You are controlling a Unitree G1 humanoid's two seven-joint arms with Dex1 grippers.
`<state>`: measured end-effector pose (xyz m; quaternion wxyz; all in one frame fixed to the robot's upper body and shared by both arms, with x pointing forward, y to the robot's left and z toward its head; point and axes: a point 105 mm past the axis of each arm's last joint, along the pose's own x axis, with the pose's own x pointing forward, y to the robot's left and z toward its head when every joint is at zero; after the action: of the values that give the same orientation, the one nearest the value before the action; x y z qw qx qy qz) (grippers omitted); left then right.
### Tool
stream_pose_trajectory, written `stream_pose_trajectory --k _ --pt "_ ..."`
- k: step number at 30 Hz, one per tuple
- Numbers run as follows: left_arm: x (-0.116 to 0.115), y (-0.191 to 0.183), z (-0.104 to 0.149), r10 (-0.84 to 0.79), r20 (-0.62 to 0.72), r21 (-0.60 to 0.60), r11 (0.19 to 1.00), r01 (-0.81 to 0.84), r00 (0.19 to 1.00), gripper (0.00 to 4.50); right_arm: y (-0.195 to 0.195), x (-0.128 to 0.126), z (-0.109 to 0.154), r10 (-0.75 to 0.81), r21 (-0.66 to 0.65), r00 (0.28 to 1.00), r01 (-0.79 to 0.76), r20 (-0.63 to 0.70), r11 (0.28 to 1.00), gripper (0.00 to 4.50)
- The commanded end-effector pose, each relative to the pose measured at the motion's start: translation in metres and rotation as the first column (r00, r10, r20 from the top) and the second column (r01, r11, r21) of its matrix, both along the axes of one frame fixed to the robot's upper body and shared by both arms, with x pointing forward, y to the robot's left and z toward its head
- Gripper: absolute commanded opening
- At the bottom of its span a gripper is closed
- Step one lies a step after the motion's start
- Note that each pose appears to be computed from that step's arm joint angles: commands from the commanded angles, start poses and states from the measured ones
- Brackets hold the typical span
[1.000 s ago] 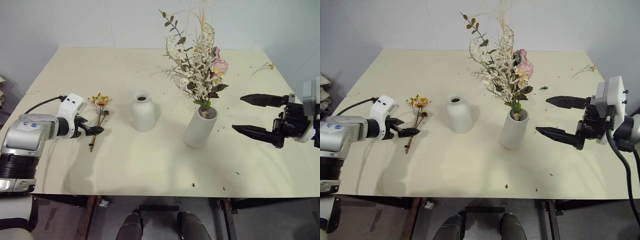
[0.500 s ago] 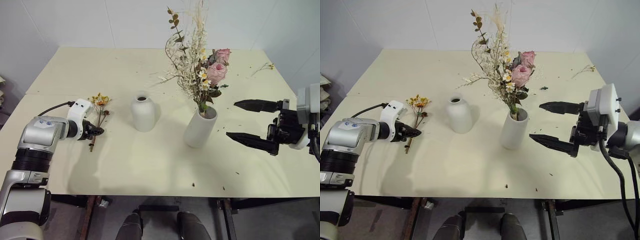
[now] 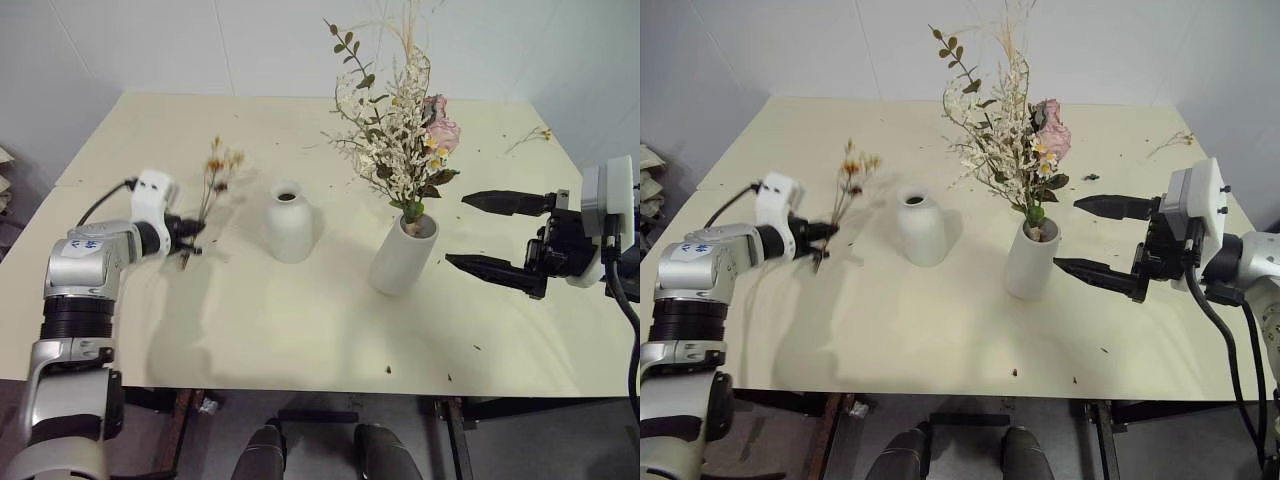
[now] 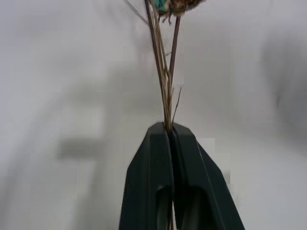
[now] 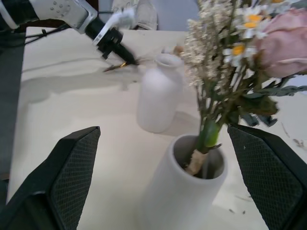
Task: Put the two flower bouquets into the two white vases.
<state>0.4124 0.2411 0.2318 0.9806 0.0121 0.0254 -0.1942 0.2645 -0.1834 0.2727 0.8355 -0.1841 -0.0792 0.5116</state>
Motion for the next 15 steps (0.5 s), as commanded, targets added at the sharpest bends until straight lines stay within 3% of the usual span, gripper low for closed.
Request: stream_pose_trajectory --k 1,6,9,12,15 --pt "-0.017 -0.015 0.073 -0.096 0.376 -0.123 0.981 0.152 0.922 0.01 -0.001 0.001 0.007 -0.014 0.011 0.999 0.014 0.045 1.0 4.5" --pt "-0.039 -0.06 0.105 -0.266 0.561 -0.224 0.863 0.453 0.784 0.01 -0.003 0.007 0.006 -0.045 0.035 0.998 0.043 0.054 0.998 4.5" --pt "-0.041 -0.077 0.104 -0.31 0.597 -0.215 0.827 0.52 0.74 0.01 -0.003 0.009 0.005 -0.055 0.043 0.997 0.052 0.058 0.998 4.5" --pt "-0.045 -0.102 0.104 -0.371 0.656 -0.229 0.731 0.643 0.657 0.01 -0.001 0.009 0.003 -0.061 0.055 0.996 0.057 0.06 0.997 4.5" --pt "-0.044 -0.113 0.096 -0.403 0.659 -0.223 0.702 0.677 0.635 0.01 -0.001 0.009 0.002 -0.069 0.061 0.996 0.065 0.065 0.996 4.5"
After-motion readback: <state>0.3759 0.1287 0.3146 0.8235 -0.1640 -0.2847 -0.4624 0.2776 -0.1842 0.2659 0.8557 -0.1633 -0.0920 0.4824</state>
